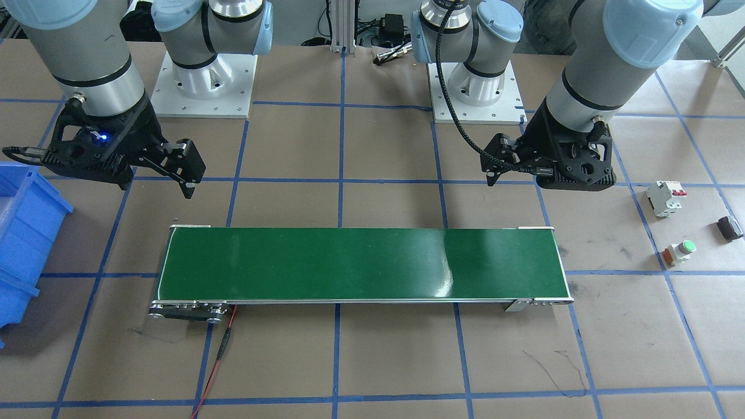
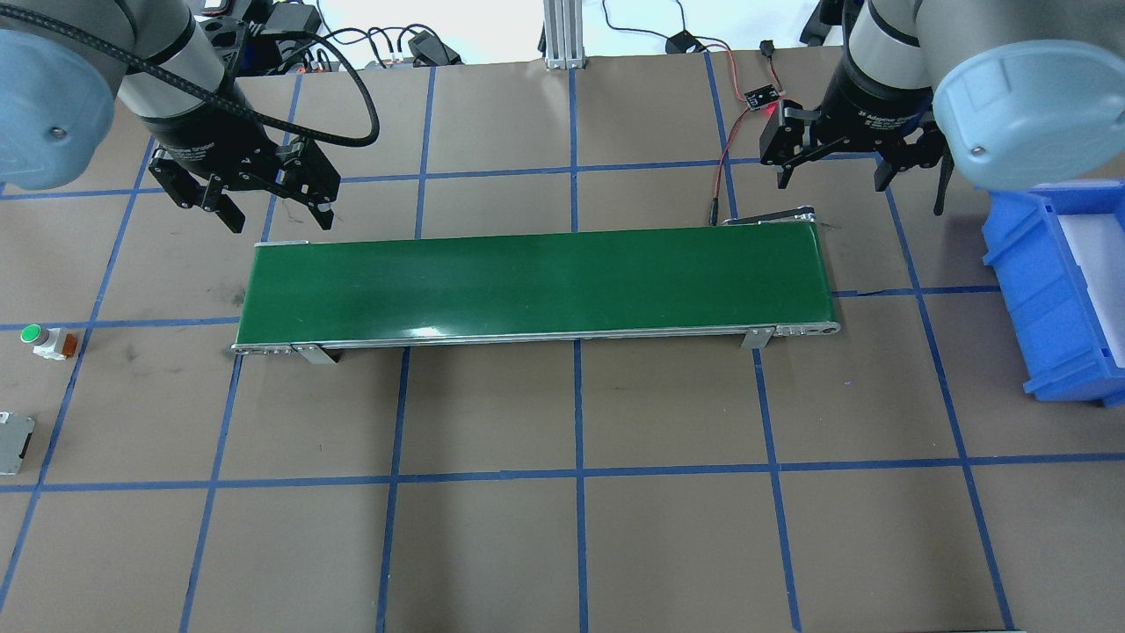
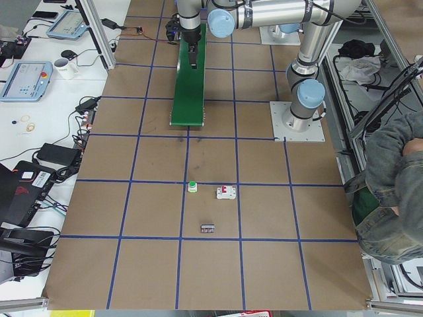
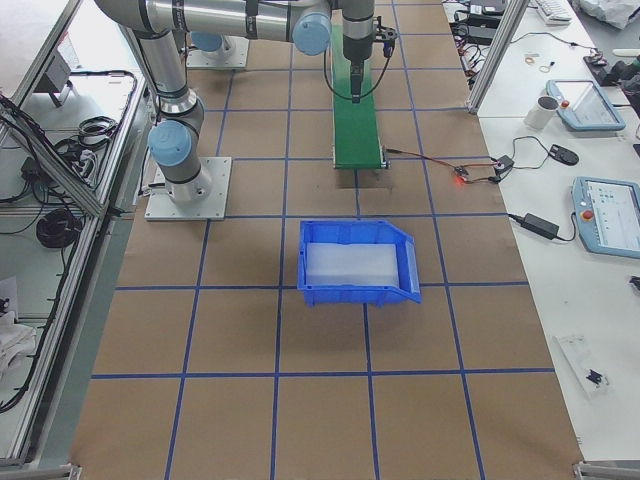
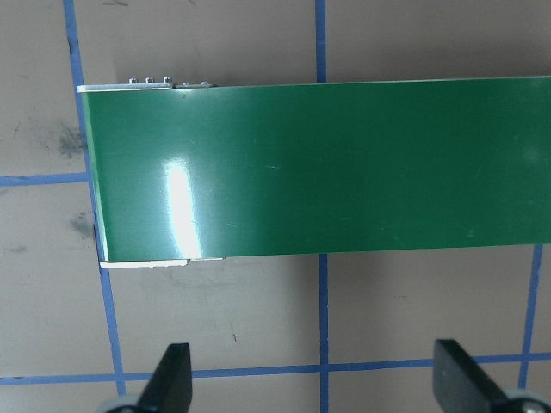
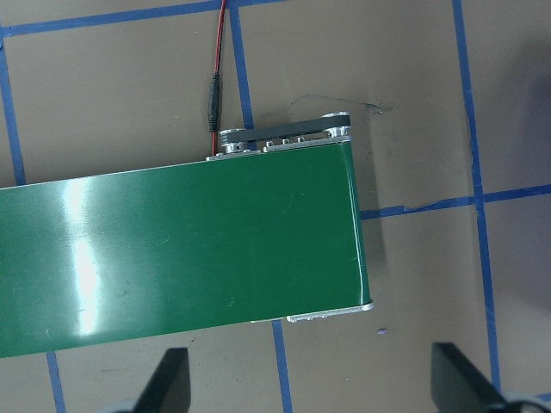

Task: Move capacitor from left to right
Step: 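Move the left gripper away from the conveyor toward the parts area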

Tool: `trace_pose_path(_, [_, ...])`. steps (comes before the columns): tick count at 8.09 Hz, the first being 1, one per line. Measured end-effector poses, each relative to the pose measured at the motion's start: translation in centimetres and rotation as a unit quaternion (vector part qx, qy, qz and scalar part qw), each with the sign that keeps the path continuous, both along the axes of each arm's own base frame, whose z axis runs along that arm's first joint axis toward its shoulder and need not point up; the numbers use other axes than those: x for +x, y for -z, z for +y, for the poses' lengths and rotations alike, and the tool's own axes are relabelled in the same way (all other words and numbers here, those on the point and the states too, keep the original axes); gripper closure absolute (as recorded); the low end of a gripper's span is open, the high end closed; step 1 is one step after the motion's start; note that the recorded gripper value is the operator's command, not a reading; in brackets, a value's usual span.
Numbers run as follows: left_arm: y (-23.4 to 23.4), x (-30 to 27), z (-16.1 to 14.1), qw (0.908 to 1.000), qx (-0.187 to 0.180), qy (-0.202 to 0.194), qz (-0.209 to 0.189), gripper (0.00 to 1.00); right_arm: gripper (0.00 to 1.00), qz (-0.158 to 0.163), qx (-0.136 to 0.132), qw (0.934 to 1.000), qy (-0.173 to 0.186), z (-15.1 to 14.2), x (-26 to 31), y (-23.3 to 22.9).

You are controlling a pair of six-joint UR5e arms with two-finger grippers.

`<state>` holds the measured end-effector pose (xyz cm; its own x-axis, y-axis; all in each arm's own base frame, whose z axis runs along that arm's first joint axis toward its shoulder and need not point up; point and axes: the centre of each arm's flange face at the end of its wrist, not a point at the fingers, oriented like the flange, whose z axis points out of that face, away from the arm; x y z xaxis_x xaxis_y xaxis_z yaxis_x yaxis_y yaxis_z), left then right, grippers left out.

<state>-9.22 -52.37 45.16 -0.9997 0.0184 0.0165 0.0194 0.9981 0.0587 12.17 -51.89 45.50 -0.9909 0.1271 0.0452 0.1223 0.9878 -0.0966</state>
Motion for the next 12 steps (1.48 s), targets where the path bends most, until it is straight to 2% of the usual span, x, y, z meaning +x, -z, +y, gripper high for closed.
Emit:
trace_pose_path(4, [-0.5, 0.4, 0.0, 1.0, -0.007, 0.0, -0.007, 0.0, 0.0, -0.003, 0.002, 1.0, -0.006, 0.0, 0.2, 0.3])
trace_pose_path(6, [-0.8, 3.5, -0.5, 0.9989, -0.018, -0.022, -0.038, 0.0, 0.0, -0.004, -0.003, 1.0, -0.007, -0.1, 0.2, 0.2])
trace_pose_path(8, [-1.2, 9.5, -1.7, 0.9942, -0.052, -0.062, -0.072, 0.0, 0.0, -0.006, -0.004, 1.0, -0.004, -0.2, 0.2, 0.2])
trace_pose_path(9, [-1.4, 13.4, -1.9, 0.9915, -0.064, -0.071, -0.087, 0.0, 0.0, -0.017, -0.011, 0.9998, -0.003, -0.3, 0.4, 0.1])
trace_pose_path(10, [-1.6, 17.1, -1.8, 0.9899, -0.072, -0.072, -0.099, 0.0, 0.0, -0.031, -0.017, 0.9994, -0.002, -0.4, 0.7, 0.0])
trace_pose_path(12, [-1.6, 23.8, -0.6, 0.9893, -0.069, -0.065, -0.111, 0.0, 0.0, -0.034, -0.021, 0.9992, -0.007, -0.5, 0.8, -0.2])
